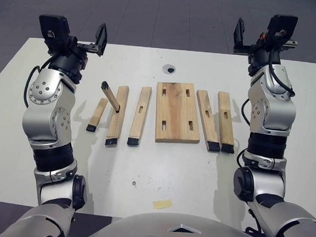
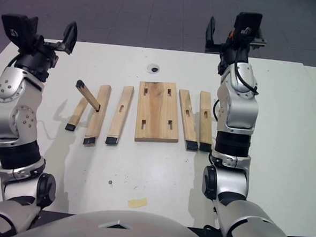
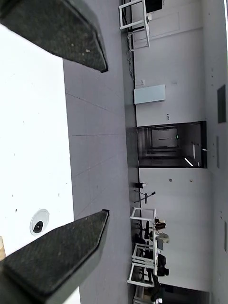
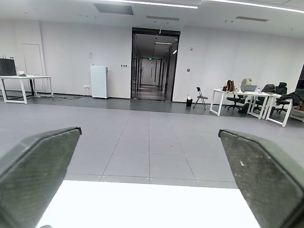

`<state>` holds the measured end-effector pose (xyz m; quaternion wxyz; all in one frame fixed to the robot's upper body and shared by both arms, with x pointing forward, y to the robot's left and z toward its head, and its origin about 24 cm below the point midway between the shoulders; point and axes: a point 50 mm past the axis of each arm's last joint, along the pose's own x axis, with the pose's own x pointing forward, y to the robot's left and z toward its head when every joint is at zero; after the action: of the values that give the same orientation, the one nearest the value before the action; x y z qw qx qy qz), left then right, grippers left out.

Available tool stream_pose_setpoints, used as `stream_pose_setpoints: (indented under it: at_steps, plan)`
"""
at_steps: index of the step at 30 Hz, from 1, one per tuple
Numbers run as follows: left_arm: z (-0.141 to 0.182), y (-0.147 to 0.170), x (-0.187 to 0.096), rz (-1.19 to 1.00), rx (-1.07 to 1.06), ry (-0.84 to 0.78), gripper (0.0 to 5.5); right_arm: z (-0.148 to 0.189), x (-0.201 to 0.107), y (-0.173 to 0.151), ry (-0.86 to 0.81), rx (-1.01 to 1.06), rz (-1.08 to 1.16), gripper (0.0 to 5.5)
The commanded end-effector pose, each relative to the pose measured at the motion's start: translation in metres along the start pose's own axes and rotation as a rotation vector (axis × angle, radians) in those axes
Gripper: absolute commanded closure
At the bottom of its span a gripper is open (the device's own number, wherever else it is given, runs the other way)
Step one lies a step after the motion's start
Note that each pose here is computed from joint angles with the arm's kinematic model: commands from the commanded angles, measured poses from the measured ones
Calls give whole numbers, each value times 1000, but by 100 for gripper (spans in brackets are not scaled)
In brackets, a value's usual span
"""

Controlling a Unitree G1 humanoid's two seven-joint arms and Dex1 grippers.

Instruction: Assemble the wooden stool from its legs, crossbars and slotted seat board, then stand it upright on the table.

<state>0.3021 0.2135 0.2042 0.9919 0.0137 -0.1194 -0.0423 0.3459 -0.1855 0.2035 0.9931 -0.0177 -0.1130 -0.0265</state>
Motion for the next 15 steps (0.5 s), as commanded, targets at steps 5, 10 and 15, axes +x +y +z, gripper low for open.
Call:
stream_pose_setpoints:
  at_steps: [5,10,15]
  plan:
    - [-27,-26,13,-116,45,89,11,2,-1,-1,-9,12,-9,10]
    - [-77,-28,-2,-121,83,248,11,2,0,0,-8,11,-2,10]
    - [-87,-32,5,-122,94,229,11,1,2,1,-3,6,12,10]
